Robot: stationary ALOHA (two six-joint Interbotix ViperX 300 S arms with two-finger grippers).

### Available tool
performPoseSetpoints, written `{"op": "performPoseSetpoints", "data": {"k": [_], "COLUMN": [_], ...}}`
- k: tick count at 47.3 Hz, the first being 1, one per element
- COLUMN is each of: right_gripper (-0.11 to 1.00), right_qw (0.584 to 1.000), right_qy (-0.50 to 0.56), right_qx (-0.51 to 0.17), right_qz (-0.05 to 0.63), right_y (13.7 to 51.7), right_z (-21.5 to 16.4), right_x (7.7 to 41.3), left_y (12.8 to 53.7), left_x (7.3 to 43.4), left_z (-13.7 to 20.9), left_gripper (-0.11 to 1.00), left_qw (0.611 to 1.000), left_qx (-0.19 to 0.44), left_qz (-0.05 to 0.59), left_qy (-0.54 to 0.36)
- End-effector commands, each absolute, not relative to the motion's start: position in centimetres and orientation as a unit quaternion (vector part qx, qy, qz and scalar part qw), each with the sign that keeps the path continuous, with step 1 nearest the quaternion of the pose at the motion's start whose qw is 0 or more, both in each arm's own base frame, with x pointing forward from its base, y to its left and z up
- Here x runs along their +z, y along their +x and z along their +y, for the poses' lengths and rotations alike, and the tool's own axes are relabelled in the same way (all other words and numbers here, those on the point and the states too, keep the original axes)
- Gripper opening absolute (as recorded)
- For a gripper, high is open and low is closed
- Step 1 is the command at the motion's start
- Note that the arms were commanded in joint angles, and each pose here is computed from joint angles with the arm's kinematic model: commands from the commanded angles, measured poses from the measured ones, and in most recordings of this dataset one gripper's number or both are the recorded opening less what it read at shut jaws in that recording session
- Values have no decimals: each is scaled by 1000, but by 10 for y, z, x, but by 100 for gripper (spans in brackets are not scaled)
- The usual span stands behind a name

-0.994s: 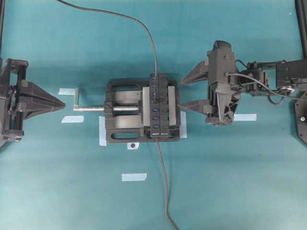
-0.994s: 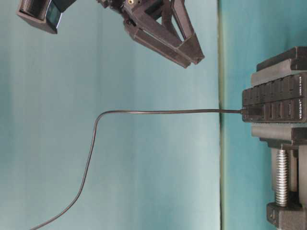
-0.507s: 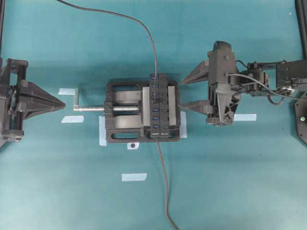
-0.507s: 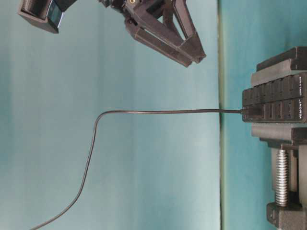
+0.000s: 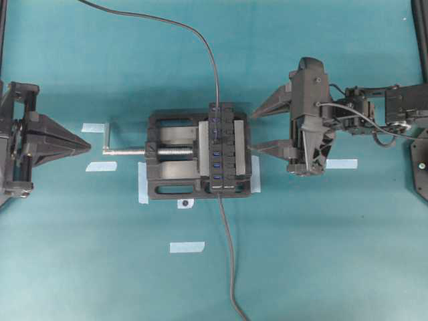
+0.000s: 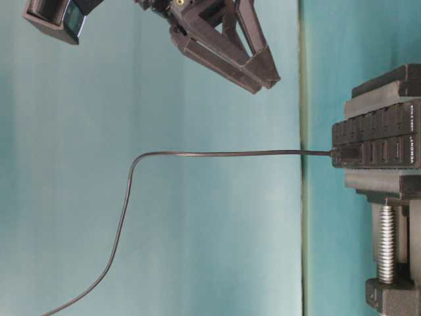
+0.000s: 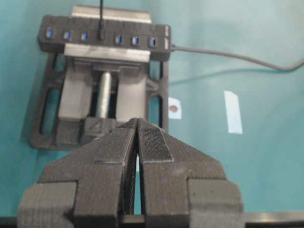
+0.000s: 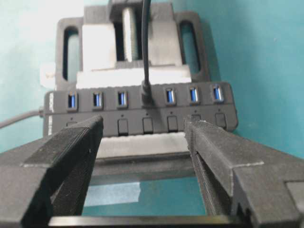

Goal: Insert the USB into the center port of the fixed hub

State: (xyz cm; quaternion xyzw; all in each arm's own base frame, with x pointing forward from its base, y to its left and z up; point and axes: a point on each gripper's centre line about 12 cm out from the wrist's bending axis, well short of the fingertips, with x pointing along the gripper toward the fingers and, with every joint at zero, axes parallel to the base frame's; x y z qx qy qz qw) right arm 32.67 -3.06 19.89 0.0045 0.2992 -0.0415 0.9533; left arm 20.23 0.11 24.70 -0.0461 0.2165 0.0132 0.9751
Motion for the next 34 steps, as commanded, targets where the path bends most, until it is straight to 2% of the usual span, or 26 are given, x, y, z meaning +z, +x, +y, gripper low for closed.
{"op": "performPoseSetpoints", "data": {"k": [1, 34], "right_gripper": [76, 76], "right_qw": [958, 956], "right_qy": [7, 8], "right_qx": [-41, -41], "right_qz": [284, 289], "right_y": [329, 328], "right_z": [-29, -29], "right_x": [207, 204], "left_y": [204, 204], "left_x": [252, 251], "left_z": [1, 1], "left_gripper": [1, 1], "left_qw": [977, 976], "left_qx": [14, 14], "left_qz": [210, 210], "left_qy": [-46, -47]}}
